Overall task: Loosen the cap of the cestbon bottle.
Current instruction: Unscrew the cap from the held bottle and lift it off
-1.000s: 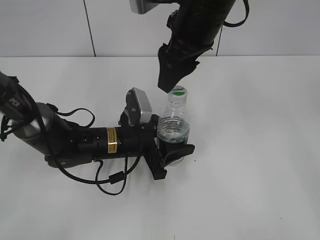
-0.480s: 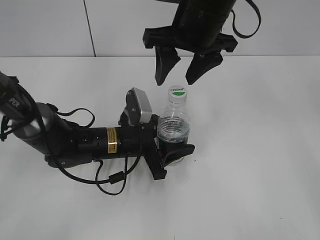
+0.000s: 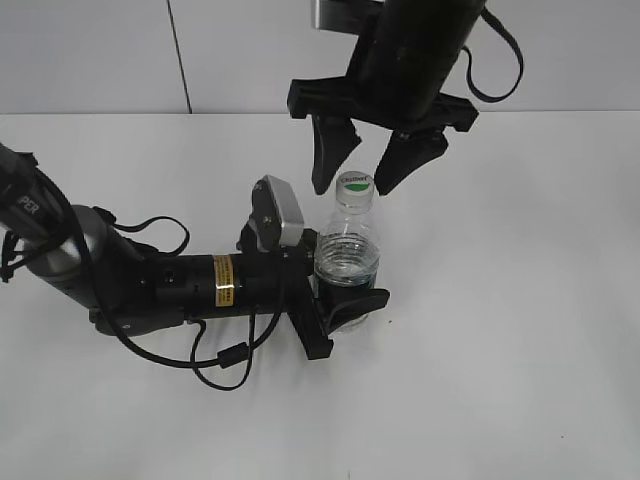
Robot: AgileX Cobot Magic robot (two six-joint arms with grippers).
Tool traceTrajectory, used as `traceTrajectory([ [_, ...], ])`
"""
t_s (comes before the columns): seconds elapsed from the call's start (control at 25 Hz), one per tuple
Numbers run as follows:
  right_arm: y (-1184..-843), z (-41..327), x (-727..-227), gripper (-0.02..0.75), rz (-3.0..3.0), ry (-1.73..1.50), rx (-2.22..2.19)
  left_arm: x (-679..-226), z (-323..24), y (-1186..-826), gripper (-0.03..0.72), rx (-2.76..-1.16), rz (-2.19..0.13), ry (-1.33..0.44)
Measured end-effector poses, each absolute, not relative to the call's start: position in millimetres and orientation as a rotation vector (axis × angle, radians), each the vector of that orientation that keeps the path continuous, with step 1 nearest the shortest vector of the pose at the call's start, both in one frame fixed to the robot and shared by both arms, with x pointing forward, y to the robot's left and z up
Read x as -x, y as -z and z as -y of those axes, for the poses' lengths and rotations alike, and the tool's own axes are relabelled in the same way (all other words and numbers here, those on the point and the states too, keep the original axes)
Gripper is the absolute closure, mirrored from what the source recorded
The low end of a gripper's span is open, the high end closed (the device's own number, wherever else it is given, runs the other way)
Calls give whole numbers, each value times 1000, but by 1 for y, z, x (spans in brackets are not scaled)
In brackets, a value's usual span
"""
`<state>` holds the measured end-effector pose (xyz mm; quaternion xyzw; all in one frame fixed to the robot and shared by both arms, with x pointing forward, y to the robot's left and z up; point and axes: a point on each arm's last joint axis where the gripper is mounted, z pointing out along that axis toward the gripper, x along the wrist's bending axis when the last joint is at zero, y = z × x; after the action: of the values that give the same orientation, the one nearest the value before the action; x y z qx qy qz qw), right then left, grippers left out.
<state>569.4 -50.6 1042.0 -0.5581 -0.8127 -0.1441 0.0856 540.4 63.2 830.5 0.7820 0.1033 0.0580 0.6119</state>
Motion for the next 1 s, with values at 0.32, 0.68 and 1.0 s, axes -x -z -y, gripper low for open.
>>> traceTrajectory([
  [0.32, -1049, 53, -567, 265, 2433, 451, 1664, -540, -63, -831, 284, -1804, -238, -134],
  [0.68, -1043, 55, -566, 285, 2448, 415, 1654, -540, -63, -830, 284, -1805, -239, -134],
  [1.0, -1041, 56, -565, 359, 2459, 404, 1653, -540, -63, -830, 284, -1805, -239, -134],
])
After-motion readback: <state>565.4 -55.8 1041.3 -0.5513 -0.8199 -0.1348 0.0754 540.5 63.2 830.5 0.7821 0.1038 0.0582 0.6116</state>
